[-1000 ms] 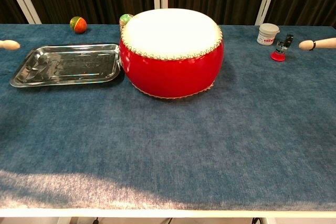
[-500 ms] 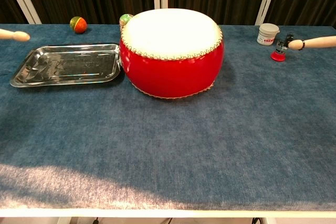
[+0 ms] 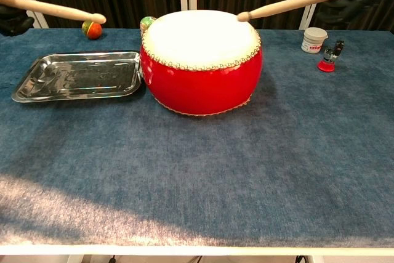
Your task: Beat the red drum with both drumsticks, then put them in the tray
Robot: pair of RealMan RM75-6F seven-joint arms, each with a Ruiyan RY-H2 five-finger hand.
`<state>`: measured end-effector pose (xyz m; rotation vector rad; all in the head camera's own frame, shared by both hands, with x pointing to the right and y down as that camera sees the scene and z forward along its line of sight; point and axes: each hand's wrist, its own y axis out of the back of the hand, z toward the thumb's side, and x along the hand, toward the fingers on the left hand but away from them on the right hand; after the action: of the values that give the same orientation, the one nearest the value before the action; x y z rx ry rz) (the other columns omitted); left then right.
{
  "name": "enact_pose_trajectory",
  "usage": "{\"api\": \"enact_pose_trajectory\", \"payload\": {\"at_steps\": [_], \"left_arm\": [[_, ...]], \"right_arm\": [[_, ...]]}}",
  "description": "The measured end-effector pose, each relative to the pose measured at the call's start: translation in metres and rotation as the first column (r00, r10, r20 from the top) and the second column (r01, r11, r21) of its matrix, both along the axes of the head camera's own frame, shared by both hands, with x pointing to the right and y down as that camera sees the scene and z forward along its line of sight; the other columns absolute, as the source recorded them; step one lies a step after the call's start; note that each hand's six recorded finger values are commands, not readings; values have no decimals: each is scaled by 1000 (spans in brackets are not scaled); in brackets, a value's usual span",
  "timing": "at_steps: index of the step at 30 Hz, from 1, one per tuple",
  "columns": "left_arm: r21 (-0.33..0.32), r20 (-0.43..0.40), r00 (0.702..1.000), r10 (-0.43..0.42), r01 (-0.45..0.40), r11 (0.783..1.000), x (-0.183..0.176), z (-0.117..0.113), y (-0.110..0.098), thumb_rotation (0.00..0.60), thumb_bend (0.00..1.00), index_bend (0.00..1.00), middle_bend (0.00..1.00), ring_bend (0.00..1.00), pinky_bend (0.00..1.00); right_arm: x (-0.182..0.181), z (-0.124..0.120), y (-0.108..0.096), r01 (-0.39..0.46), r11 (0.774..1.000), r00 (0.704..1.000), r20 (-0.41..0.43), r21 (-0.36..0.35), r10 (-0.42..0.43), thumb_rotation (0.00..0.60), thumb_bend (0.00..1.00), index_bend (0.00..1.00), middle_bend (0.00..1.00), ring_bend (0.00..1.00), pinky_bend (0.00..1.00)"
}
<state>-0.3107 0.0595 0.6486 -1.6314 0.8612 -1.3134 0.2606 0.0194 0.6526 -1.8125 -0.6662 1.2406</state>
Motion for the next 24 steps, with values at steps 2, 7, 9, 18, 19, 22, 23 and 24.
{"api": "enact_pose_trajectory", "payload": {"at_steps": [2, 7, 9, 18, 19, 22, 23, 24], "left_arm": [[7, -7, 1000, -6, 6, 1000, 5, 0, -9, 600, 488, 1000, 1000, 1000, 1000], [21, -16, 1000, -4, 5, 1000, 19, -2, -30, 600, 489, 1000, 1000, 1000, 1000], [14, -7, 1000, 3, -3, 1000, 25, 3, -35, 600, 489, 1000, 1000, 1000, 1000], [-48, 72, 997, 36, -33, 998, 50, 51, -38, 600, 489, 1000, 1000, 1000, 1000], [-56, 85, 996, 41, -37, 998, 52, 57, -37, 600, 489, 1000, 1000, 1000, 1000], [-70, 102, 994, 45, -38, 997, 60, 71, -37, 600, 489, 1000, 1000, 1000, 1000], [-64, 99, 994, 41, -34, 997, 61, 70, -37, 600, 489, 1000, 1000, 1000, 1000], [-50, 92, 995, 33, -29, 998, 61, 67, -38, 600, 489, 1000, 1000, 1000, 1000]], "right_arm": [[-17, 13, -6, 12, 1000, 1000, -8, -3, -12, 600, 496, 1000, 1000, 1000, 1000], [-37, 43, -17, 69, 998, 990, -123, 1, -68, 600, 496, 1000, 1000, 1000, 1000], [-43, 49, -18, 94, 996, 982, -166, -2, -93, 600, 497, 1000, 1000, 1000, 1000], [-59, 9, -39, 14, 995, 999, -45, 102, -10, 600, 496, 1000, 1000, 1000, 1000], [-58, -2, -43, -11, 993, 1000, -6, 120, 12, 600, 496, 1000, 1000, 1000, 1000], [-51, -15, -48, -35, 990, 999, 15, 137, 33, 600, 496, 1000, 1000, 1000, 1000], [-49, -14, -47, -33, 990, 999, 3, 135, 33, 600, 497, 1000, 1000, 1000, 1000], [-46, -12, -46, -29, 991, 999, -14, 130, 31, 600, 497, 1000, 1000, 1000, 1000]]}}
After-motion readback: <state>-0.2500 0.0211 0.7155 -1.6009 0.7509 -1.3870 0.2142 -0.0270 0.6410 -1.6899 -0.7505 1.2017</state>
